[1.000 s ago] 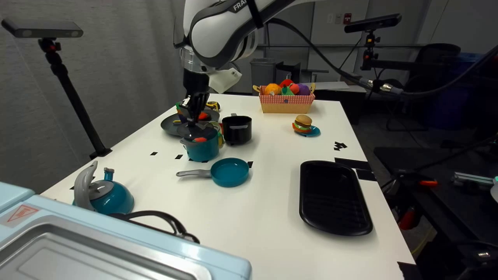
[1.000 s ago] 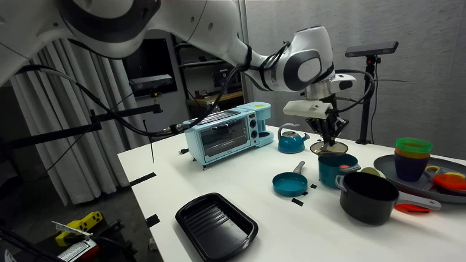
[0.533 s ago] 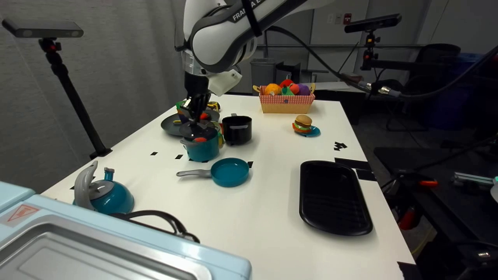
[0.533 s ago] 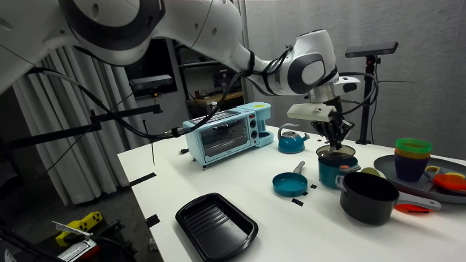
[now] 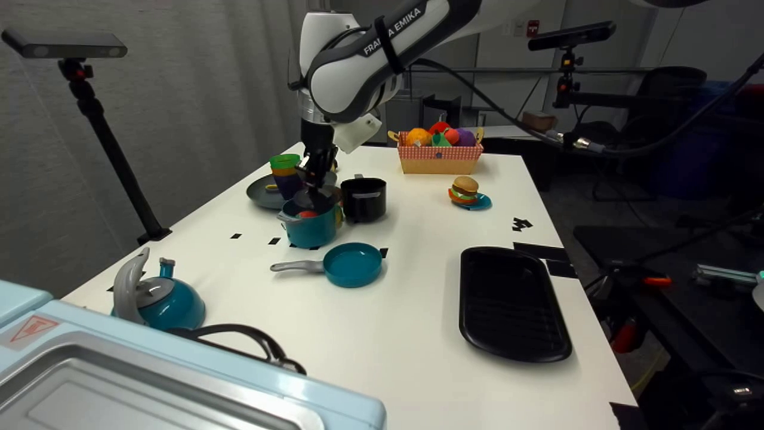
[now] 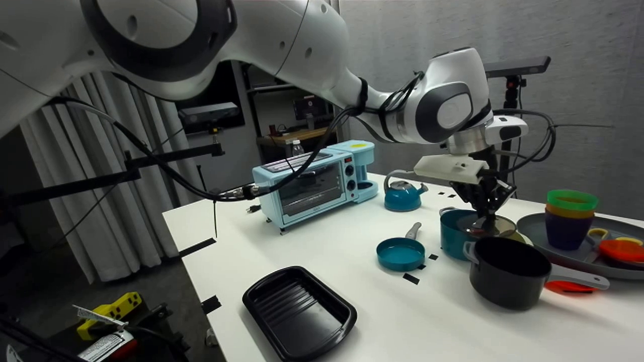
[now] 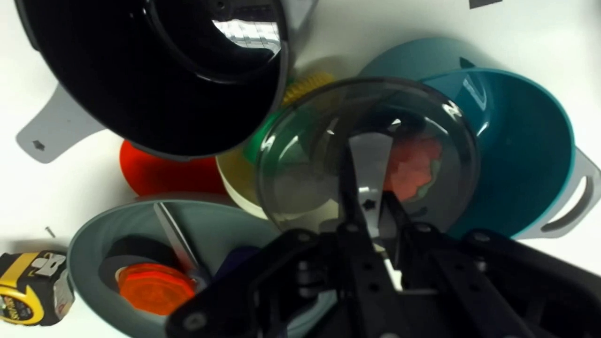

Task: Take the lid on the black pot and put it on the blue pot

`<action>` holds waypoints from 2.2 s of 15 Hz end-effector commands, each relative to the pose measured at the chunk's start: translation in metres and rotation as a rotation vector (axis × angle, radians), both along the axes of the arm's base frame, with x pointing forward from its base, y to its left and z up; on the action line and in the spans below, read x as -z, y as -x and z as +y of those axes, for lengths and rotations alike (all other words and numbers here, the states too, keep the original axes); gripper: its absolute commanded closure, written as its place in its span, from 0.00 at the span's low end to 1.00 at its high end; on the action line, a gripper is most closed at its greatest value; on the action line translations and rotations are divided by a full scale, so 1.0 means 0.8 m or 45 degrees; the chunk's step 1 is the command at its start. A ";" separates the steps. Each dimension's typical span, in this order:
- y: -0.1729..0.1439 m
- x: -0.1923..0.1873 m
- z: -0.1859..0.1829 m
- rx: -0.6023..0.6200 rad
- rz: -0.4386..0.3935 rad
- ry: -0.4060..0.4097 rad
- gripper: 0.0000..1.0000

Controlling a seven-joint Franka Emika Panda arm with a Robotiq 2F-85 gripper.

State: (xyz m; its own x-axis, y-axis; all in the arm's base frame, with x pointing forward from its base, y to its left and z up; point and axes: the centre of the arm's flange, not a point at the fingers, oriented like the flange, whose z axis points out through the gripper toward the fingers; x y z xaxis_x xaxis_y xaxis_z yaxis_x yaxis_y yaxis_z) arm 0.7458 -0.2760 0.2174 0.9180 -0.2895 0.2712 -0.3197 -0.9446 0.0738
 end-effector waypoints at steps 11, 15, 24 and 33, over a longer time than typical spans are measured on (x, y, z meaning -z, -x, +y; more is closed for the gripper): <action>-0.037 0.003 0.047 -0.082 -0.029 -0.013 0.96; -0.030 0.008 0.053 -0.084 -0.011 -0.014 0.96; -0.027 0.004 0.051 -0.084 -0.013 -0.017 0.30; -0.013 -0.006 0.052 -0.088 -0.029 -0.015 0.00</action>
